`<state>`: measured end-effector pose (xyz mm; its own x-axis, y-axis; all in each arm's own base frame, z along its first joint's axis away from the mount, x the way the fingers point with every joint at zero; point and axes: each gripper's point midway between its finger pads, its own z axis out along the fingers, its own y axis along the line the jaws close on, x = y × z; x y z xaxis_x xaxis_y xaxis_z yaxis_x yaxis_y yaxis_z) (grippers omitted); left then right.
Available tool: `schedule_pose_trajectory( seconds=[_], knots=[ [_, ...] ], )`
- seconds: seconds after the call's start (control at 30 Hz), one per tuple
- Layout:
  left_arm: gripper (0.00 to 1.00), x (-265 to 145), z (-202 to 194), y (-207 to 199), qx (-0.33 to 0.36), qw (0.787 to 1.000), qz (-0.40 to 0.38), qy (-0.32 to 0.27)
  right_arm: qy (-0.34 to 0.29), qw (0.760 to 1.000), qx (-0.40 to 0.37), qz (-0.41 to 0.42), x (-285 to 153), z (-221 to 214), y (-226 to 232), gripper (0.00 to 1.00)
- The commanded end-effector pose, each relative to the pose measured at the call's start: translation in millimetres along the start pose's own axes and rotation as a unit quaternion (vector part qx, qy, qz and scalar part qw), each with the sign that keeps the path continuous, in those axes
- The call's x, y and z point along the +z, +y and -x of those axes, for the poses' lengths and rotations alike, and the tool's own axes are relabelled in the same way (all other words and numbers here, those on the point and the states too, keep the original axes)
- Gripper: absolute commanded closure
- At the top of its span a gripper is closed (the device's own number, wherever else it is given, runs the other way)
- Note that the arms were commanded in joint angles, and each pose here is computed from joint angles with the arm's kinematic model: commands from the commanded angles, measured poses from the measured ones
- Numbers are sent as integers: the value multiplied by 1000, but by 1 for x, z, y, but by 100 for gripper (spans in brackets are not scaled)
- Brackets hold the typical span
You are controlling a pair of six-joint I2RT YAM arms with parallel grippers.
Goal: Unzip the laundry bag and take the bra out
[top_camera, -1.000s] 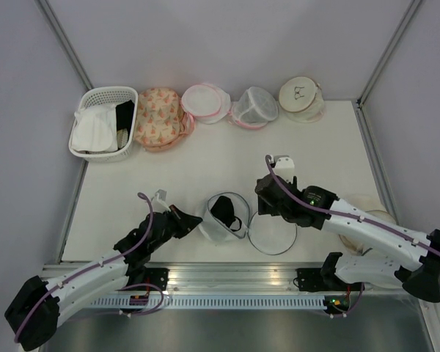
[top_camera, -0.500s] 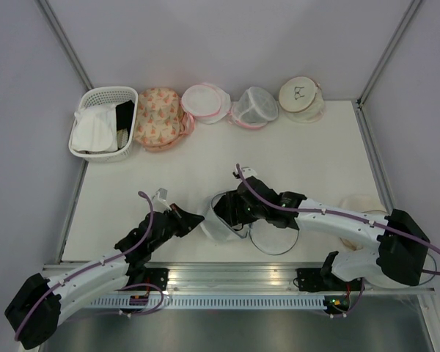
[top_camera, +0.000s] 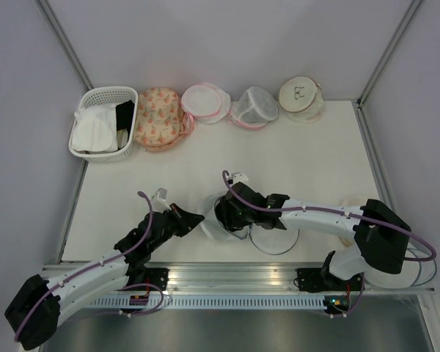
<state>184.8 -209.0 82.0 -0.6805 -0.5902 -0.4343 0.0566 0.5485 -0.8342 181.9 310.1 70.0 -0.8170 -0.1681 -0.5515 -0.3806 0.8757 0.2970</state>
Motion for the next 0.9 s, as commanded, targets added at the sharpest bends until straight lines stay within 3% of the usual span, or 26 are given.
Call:
schedule_pose_trajectory(
  seconds=[0.0, 0.17, 0.23, 0.43, 0.57, 0.63, 0.73, 0.77, 0.87],
  knots=[
    [98, -1, -5, 6, -5, 1000, -13, -1, -14, 1000, -6, 6, 4, 6, 5, 40],
    [98, 0, -5, 2, -8, 1000, -21, 2, -2, 997, 0, 71, 16, 1, 33, 45],
    [98, 0, -7, 1, -9, 1000, -22, 6, -2, 997, 2, 82, 22, 1, 41, 55],
    [98, 1, -8, -7, -16, 999, -39, 11, 4, 996, 1, 90, 38, -2, 50, 74],
    [98, 1, -8, -7, -15, 999, -40, 11, 5, 997, 1, 77, 41, -5, 44, 98],
    [98, 1, -8, -5, -15, 999, -36, 12, 0, 998, -1, 70, 37, -4, 40, 99],
    [81, 1, -9, -2, -17, 999, -29, 12, -7, 998, -4, 63, 27, -2, 35, 100],
    [67, 1, -8, -2, -18, 999, -28, 10, -11, 998, -4, 59, 25, 0, 32, 100],
    [46, 0, -7, -1, -22, 999, -25, 6, -16, 998, -6, 53, 17, 1, 28, 100]
  ],
)
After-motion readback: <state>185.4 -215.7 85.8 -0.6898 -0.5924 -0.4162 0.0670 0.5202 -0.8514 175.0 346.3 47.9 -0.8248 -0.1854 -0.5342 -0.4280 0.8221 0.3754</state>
